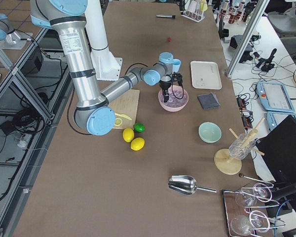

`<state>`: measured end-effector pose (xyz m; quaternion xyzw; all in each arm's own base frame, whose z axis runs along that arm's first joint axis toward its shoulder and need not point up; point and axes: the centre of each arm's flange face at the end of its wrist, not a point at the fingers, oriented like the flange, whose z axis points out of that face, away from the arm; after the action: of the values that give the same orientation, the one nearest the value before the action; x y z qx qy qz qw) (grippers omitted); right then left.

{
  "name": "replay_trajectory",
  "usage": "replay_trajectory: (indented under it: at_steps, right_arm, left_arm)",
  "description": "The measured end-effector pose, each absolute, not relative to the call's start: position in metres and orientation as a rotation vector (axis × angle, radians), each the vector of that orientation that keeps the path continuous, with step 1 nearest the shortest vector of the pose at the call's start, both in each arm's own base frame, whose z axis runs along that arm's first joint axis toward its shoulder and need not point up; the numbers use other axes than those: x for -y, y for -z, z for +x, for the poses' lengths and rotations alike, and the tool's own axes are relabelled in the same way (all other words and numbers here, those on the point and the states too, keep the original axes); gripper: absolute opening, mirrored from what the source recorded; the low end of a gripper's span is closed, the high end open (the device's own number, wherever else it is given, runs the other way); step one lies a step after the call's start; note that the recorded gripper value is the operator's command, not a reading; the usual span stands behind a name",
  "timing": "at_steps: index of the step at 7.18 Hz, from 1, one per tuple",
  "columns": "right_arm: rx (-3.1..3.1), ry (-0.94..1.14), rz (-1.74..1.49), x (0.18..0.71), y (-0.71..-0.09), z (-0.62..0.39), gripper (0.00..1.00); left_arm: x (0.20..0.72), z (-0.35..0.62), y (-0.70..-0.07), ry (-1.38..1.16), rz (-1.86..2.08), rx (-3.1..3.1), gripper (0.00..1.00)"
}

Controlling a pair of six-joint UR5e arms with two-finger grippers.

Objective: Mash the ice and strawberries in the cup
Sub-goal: 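Lower the right gripper into the bowl and grasp another ice cube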

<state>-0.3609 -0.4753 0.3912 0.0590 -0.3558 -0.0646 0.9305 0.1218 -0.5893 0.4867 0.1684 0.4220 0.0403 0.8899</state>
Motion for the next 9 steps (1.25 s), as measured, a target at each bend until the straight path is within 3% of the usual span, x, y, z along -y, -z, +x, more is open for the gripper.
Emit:
replay_trajectory:
  at_steps: [3, 9]
  right_arm:
    - [0.72, 0.131, 0.122, 0.4752, -0.3943, -0.3613, 0.66]
    - [0.714, 0.127, 0.134, 0.4757, -0.3929, -0.3618, 0.45]
  left_arm:
    - [0.5903, 0.1221, -0.4863, -0.084, 0.35, -0.876, 0.98]
    - [0.5924, 0.1232, -0.4837, -0.086, 0.353, -0.877, 0.98]
